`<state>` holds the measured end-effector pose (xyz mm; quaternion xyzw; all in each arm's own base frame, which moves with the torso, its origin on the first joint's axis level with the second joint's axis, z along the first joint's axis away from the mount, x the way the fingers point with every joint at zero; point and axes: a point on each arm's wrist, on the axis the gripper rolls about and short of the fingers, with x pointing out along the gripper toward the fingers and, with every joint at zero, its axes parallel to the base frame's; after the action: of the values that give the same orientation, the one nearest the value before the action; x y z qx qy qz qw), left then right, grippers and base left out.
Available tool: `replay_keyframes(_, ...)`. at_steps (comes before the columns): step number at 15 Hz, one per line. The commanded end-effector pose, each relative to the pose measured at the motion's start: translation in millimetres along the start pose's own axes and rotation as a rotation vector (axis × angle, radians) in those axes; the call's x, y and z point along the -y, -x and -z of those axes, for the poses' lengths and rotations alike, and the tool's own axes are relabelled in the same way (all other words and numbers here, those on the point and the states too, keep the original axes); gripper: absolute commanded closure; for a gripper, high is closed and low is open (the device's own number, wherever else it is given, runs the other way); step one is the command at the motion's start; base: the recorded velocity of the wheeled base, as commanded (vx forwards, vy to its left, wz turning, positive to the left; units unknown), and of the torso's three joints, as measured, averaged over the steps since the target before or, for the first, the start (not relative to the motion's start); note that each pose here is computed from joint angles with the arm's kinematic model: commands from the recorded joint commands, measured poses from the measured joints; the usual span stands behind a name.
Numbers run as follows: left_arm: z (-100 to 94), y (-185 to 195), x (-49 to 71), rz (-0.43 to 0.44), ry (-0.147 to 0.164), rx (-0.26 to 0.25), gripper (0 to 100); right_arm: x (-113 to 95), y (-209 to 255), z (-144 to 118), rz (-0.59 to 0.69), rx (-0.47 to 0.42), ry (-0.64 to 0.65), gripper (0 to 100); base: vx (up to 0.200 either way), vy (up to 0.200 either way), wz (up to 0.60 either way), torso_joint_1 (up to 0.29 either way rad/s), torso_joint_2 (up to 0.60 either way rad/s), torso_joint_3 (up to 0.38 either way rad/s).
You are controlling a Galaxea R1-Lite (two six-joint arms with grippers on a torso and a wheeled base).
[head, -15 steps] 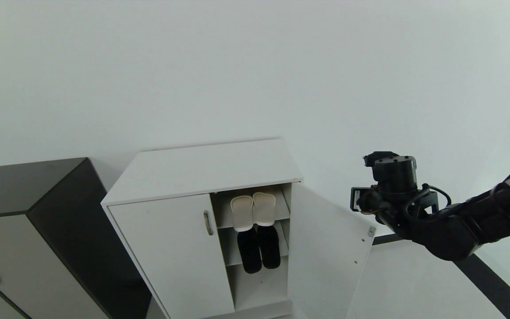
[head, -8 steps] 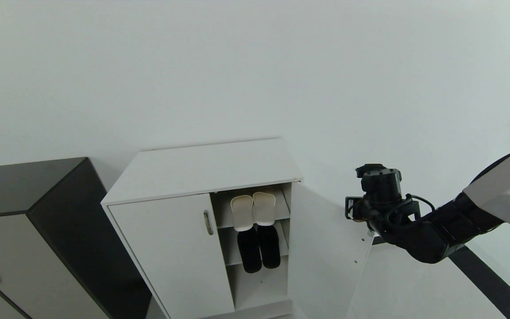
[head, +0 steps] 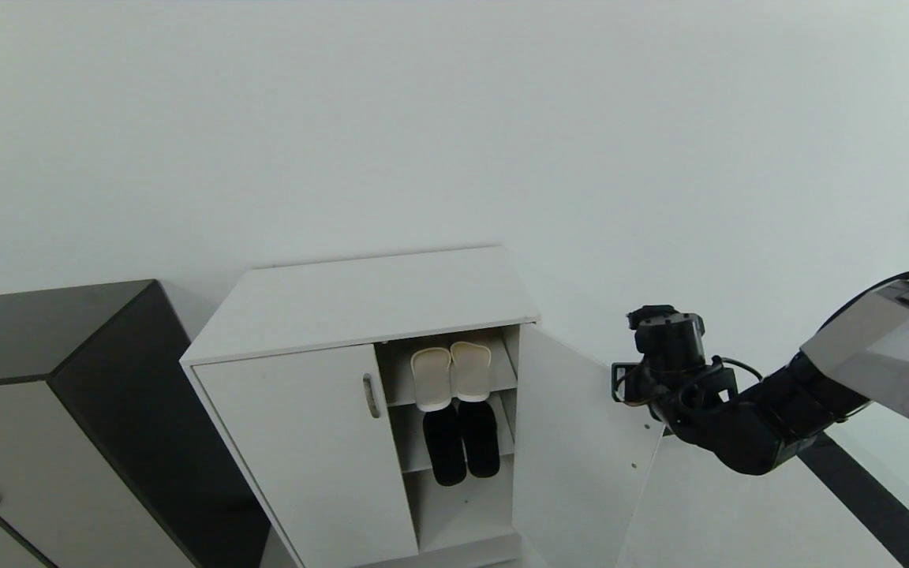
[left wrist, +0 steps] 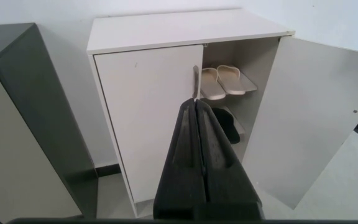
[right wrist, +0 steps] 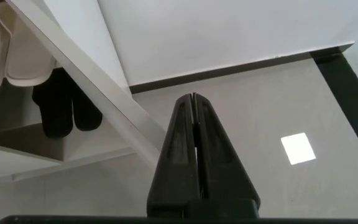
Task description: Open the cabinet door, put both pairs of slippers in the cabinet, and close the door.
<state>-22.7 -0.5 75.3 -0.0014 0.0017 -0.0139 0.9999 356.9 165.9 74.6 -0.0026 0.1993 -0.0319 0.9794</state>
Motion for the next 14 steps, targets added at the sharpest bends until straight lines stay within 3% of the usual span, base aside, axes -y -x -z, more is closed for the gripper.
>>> replay_keyframes(1,0.0,0.0,0.0,0.0,0.0,0.0,100,-3.6,4.9,3.1,-0.011,-0.008,0.012,100,0.0,0.0,0.0,0.0,0.0,0.0)
replay_keyframes(10,0.0,0.0,0.0,0.0,0.0,0.0,100,-52.5,83.2,16.1,-0.211,0.003,0.101,100,0.0,0.0,0.0,0.0,0.0,0.0)
replay_keyframes(14,0.1,0.0,0.0,0.0,0.0,-0.001,100,-57.9,109.1,16.0,-0.301,0.006,0.116,100,0.0,0.0,0.0,0.0,0.0,0.0)
